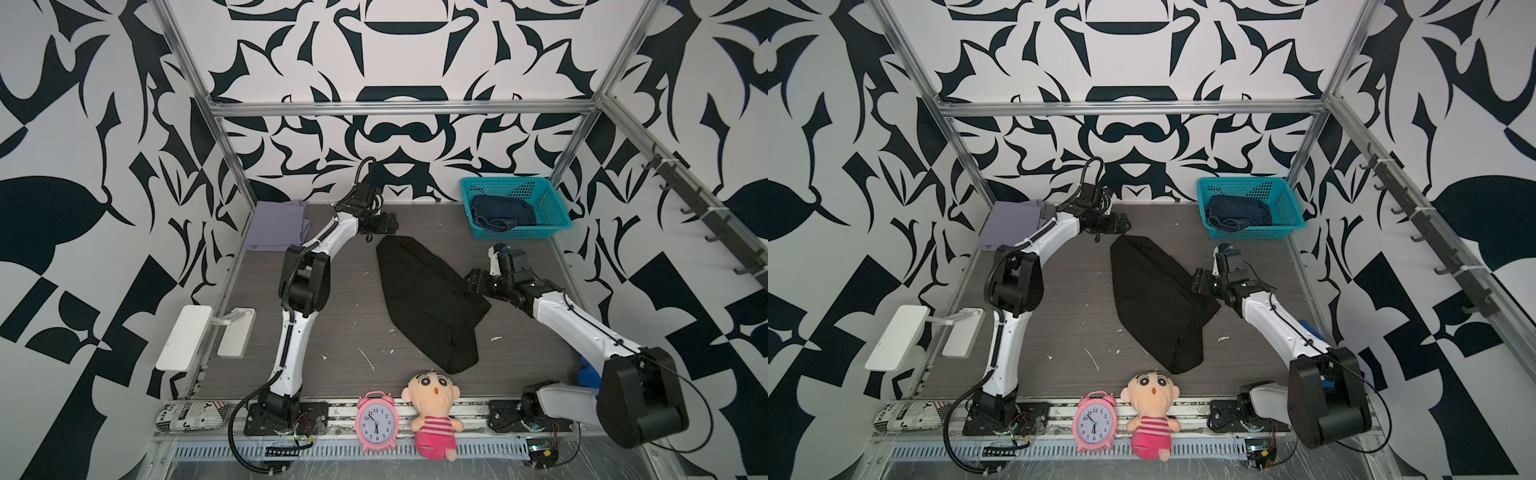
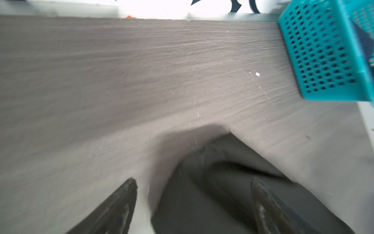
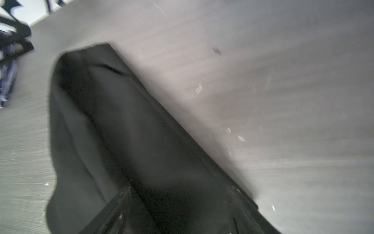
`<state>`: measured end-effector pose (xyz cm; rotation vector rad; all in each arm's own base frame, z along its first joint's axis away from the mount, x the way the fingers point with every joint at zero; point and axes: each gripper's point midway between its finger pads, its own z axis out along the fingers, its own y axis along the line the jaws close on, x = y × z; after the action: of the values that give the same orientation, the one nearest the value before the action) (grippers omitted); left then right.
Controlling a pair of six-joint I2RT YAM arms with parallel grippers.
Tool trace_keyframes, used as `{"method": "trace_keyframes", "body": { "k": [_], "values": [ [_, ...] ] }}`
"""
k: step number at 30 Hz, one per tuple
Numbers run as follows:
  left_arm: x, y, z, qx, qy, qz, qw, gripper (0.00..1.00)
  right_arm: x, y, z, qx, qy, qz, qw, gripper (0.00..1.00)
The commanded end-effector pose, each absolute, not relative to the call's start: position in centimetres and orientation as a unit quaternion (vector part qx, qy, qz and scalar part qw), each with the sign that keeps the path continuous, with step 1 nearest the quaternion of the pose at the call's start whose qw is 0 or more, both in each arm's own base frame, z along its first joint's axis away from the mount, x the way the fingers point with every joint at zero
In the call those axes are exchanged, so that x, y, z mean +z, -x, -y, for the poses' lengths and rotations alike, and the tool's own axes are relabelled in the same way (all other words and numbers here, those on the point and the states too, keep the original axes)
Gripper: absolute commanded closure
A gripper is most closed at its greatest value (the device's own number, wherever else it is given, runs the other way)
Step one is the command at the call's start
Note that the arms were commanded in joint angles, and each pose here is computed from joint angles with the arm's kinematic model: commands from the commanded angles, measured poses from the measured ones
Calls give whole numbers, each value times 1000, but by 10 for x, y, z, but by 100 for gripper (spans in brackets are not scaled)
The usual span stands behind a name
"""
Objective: Fold and stack skirts
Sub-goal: Flatten out the skirt at the center of the table.
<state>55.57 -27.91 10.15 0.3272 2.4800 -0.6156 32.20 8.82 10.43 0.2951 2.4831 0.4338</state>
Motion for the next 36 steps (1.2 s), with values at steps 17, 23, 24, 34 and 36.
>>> {"method": "trace_keyframes", "body": {
  "k": [17,23,24,34,36],
  "values": [
    [61,-536,302,-293,-180,-915,213,100,106,-290,-132,290,-98,-923,231,20],
    [125,-537,279,-273,-153,-903,294,100,113,-289,-160,353,-75,-911,198,47],
    [136,-536,274,-268,-149,-900,308,100,112,-290,-163,356,-72,-910,198,55],
    [222,-517,221,-210,-118,-884,400,100,154,-311,-164,354,-40,-899,256,100],
    [242,-512,216,-203,-116,-879,415,100,174,-318,-166,357,-26,-891,278,100]
  ]
}}
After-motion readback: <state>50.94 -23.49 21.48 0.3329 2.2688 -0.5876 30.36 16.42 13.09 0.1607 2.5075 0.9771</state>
